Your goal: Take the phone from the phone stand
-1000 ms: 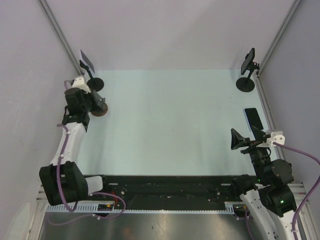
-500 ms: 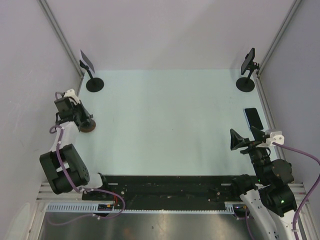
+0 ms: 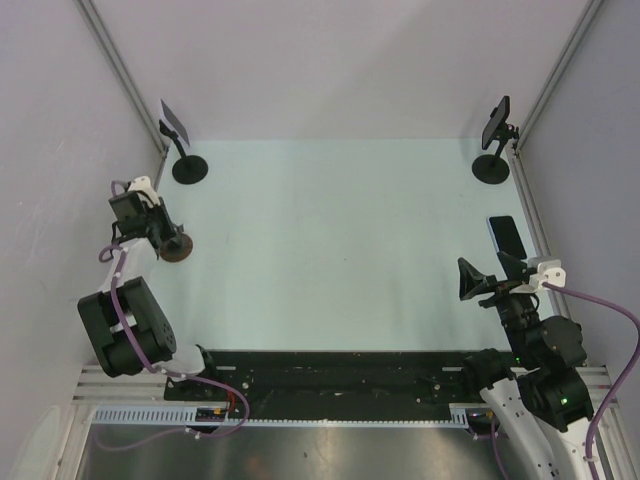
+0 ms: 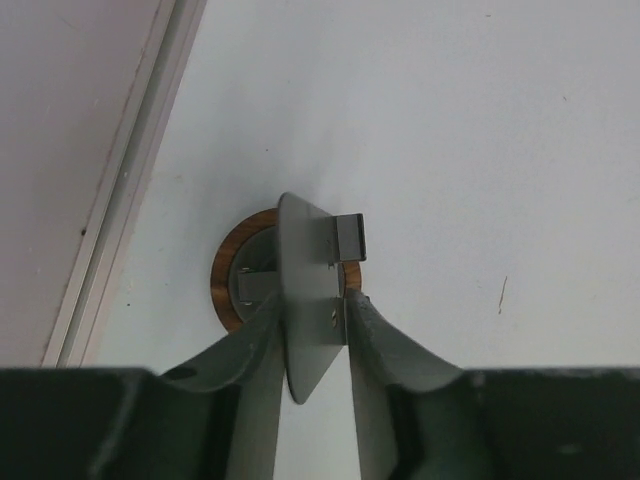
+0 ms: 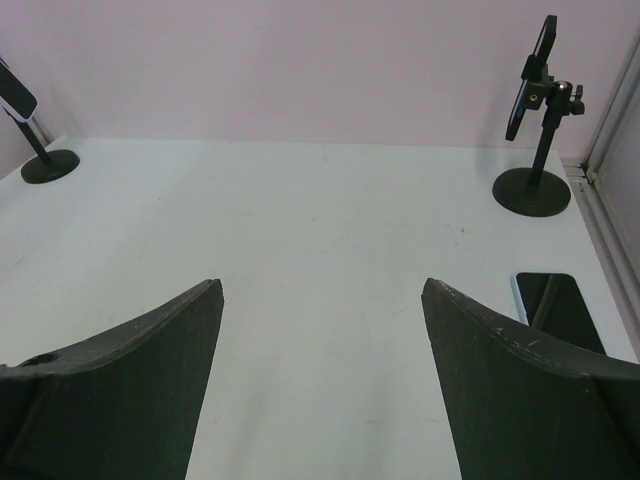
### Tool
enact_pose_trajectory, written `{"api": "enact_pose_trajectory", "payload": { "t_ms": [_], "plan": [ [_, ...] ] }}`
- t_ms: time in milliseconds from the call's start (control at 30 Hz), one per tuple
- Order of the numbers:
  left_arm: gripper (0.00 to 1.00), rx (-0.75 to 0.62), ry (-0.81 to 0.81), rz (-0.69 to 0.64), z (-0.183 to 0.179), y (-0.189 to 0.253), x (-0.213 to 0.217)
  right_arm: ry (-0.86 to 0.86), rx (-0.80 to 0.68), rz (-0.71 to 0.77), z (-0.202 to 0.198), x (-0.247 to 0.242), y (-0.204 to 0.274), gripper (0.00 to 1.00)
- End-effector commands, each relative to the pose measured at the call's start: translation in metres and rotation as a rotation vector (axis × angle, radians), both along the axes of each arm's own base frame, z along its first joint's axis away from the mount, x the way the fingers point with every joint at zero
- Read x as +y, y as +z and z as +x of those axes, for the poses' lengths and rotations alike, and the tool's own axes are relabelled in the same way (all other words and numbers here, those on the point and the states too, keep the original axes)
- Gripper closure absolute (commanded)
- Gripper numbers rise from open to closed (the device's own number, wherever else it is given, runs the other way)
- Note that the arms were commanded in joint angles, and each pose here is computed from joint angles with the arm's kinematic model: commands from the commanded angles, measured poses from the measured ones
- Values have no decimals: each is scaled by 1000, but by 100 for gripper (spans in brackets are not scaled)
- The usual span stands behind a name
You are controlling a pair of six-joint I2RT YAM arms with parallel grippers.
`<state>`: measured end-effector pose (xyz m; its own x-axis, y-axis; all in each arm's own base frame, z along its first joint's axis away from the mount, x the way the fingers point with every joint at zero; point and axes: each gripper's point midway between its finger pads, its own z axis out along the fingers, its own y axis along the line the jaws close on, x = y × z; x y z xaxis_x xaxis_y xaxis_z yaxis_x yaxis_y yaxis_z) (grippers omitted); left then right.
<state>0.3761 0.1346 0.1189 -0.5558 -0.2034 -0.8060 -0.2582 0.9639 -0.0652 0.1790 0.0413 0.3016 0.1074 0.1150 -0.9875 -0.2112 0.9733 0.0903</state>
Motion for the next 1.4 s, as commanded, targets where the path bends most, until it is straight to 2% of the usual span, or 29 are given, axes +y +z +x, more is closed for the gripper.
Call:
{"api": "enact_pose_trajectory", "payload": {
  "t_ms": [0, 133, 167, 267, 333, 467, 767, 933, 1000, 1033, 1267, 1300, 1367],
  "plan": [
    [60, -20, 42, 77, -4, 15, 15, 12, -27, -11, 1, 2, 7, 14],
    [44, -40, 68, 79, -6, 23, 17, 15, -26, -13, 1, 3, 6, 14],
    [36, -48, 71, 80, -6, 25, 17, 19, -27, -11, 1, 4, 7, 14],
    [22, -61, 97, 89, -8, 32, 19, 22, -24, -14, 2, 5, 6, 14],
    [17, -78, 126, 97, -10, 39, 22, 22, -24, -14, 2, 5, 6, 14],
    [0, -146, 144, 78, -13, 62, 17, 25, -25, -14, 1, 5, 6, 14],
    [0, -374, 144, 4, -12, 140, -22, 29, -15, -18, 4, 7, 5, 14],
    [0, -481, 156, -26, 2, 189, -33, 24, -7, -20, 5, 6, 4, 14],
    [0, -476, 170, -35, 16, 192, -31, 24, -3, -22, 6, 7, 3, 14],
    [0, -509, 171, -32, 24, 210, -30, 23, -1, -22, 7, 7, 2, 14],
    [0, -513, 207, -74, 97, 224, -13, 26, 13, -29, 9, 8, 0, 14],
    [0, -547, 208, -75, 105, 241, -11, 26, 14, -29, 10, 8, 0, 14],
    [1, -523, 222, -98, 128, 227, -6, 24, 18, -30, 11, 8, -1, 14]
  ]
}}
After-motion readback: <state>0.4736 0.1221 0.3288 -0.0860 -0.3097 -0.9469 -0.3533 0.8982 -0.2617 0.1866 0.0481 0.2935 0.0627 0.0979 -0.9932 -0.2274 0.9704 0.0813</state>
